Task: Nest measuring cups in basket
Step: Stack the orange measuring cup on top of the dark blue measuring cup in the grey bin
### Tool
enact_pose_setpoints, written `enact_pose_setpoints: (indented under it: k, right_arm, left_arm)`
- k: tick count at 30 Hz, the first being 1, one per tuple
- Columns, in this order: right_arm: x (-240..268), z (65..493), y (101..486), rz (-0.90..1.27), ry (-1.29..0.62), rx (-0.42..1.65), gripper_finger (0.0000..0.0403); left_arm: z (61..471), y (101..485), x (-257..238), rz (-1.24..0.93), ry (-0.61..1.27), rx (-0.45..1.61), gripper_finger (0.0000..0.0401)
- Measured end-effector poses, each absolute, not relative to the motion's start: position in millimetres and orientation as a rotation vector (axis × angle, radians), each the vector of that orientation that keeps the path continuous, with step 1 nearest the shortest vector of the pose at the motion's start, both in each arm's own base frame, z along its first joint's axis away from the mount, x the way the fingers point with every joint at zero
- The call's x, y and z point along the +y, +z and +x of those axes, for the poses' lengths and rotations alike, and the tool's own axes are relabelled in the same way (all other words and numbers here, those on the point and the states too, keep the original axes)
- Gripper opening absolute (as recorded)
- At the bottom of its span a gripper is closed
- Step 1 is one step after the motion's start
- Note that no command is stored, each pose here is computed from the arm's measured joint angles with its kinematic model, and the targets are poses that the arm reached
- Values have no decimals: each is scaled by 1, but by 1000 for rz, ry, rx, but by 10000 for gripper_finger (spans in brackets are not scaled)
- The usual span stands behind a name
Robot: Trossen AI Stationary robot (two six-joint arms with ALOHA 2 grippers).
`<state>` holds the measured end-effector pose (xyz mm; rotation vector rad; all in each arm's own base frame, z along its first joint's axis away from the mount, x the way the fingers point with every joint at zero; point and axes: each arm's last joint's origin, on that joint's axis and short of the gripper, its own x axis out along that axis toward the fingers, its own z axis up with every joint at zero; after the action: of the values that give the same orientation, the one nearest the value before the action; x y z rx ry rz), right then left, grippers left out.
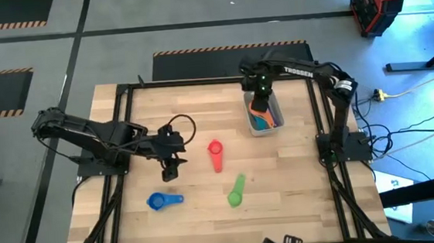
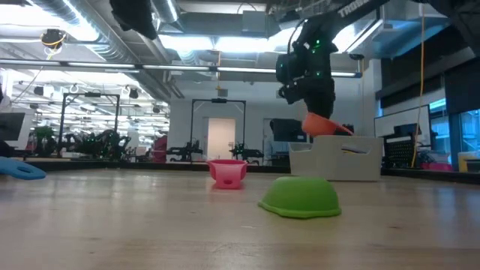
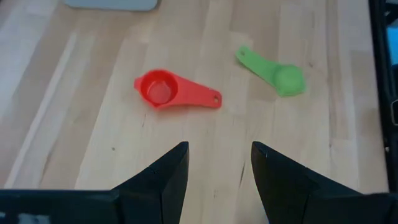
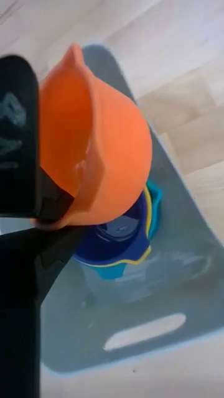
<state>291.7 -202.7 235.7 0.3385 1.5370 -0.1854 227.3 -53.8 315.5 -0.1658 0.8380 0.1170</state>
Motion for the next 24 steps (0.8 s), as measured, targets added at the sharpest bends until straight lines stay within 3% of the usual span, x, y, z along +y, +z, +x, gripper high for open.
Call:
enact_pose_setpoints:
  k: [7,24]
  right_arm:
    - [-209,285,223,362,-132,1639,15]
    - [-216,283,222,323,-188,1637,15]
  left_arm:
    - [231,313,-55,-165,120,843,167]
    - [235,310,-56,-163,121,848,167]
